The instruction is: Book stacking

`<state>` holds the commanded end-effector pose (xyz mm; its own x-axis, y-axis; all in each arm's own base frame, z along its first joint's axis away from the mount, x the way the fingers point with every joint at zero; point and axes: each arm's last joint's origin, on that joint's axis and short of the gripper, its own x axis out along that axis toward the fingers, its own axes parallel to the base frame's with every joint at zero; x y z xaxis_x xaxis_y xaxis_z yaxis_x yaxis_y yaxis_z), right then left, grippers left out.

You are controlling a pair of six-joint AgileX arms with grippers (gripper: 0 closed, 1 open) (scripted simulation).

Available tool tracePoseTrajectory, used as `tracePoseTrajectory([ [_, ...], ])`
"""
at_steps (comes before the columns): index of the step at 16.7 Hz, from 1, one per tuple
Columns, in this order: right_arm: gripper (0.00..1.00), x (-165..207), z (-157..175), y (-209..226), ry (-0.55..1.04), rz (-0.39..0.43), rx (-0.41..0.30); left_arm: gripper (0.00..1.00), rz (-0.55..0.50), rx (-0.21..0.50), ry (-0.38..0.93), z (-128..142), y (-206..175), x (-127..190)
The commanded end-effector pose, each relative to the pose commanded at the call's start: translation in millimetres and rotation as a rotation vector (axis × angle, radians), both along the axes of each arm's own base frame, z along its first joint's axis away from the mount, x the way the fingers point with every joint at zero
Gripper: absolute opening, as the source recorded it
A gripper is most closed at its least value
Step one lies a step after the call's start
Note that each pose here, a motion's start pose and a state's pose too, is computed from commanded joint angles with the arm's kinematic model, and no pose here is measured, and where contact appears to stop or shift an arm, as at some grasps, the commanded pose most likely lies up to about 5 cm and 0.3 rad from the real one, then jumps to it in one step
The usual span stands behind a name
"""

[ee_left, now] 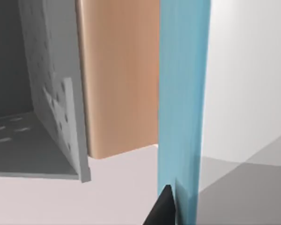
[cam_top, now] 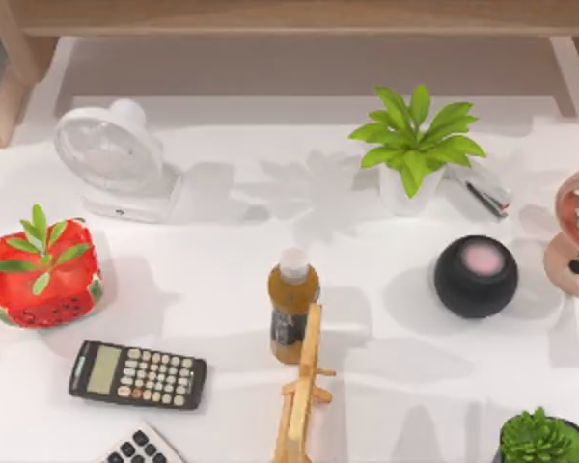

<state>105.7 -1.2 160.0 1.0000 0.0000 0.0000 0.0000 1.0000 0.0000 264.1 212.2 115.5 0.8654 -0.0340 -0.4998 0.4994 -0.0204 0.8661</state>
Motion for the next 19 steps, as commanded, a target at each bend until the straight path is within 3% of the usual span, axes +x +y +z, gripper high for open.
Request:
tracePoseTrajectory([
  [13,1.00,0.0,0.0,0.0,0.000,0.000,0.000,0.98,0.000,0.000,0.000,0.0,0.0,0.0],
  [19,1.00,0.0,0.0,0.0,0.000,0.000,0.000,1.00,0.000,0.000,0.000,0.0,0.0,0.0],
])
